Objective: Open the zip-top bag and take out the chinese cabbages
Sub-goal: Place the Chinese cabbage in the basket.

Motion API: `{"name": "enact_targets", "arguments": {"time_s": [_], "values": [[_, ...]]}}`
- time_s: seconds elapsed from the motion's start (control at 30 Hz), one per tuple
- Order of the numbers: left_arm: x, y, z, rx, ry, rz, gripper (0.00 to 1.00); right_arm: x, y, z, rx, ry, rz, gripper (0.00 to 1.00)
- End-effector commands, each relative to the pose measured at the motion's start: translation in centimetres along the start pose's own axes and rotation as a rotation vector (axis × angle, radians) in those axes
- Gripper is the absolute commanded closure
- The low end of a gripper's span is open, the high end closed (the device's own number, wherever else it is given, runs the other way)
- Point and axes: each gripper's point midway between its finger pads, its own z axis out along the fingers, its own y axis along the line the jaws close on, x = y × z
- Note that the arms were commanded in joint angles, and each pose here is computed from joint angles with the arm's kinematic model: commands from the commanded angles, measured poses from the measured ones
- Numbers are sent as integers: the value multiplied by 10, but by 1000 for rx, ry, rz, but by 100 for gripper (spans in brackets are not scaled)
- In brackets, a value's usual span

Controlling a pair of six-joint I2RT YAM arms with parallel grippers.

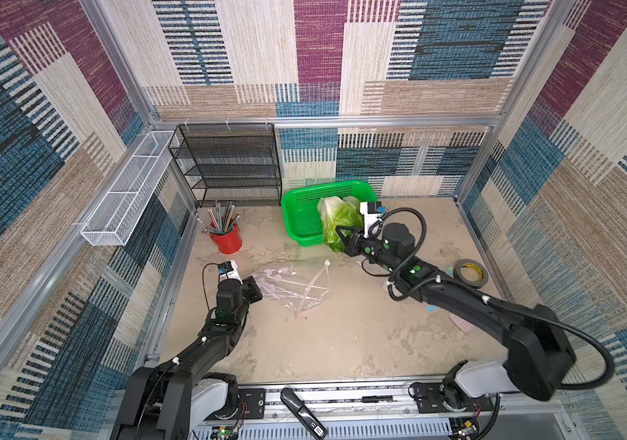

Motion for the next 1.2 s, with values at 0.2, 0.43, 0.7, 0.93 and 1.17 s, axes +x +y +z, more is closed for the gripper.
{"name": "enact_targets", "arguments": {"time_s": [0.2, 0.43, 0.7, 0.93, 1.17], "values": [[-20, -25, 14, 84, -39, 21, 100, -13, -50, 148, 81, -41, -76, 100], [-23, -28, 20, 76, -14, 45, 53, 29, -87, 202, 88, 81, 0, 96], [-41, -6, 2, -98, -17, 39, 1, 47, -91, 200, 82, 143, 25, 45], [-62, 22, -35, -268, -117, 47, 1, 4, -55, 138, 54, 67, 35, 1], [-74, 32, -38, -343, -174, 83, 1, -40, -45, 17, 184, -127, -220, 1]]}}
